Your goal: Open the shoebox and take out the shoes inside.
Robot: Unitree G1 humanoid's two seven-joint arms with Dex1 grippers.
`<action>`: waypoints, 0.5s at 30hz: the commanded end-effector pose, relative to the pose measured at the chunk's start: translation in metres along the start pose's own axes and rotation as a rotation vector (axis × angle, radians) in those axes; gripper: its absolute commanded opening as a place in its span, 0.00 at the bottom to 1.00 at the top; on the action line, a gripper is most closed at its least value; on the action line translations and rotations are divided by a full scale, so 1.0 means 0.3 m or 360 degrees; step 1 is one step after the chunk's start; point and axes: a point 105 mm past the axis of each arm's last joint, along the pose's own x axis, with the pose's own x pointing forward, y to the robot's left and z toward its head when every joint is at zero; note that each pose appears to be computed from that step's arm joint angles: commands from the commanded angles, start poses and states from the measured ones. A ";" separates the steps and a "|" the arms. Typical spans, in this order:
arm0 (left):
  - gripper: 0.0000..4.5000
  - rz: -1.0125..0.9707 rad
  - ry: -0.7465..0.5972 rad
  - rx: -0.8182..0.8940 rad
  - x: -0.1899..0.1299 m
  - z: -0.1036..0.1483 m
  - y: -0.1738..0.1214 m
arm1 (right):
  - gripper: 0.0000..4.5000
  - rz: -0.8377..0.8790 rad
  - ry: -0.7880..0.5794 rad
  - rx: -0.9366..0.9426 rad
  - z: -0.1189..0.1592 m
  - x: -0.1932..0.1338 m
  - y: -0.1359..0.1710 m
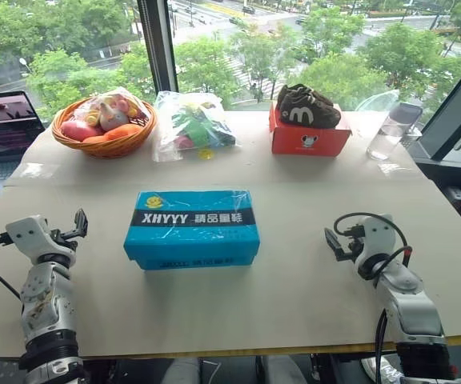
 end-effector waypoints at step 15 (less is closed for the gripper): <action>0.99 -0.1770 0.0468 0.0758 -0.200 0.121 -0.175 | 1.00 0.1028 -0.0207 -0.0385 0.274 -0.057 0.208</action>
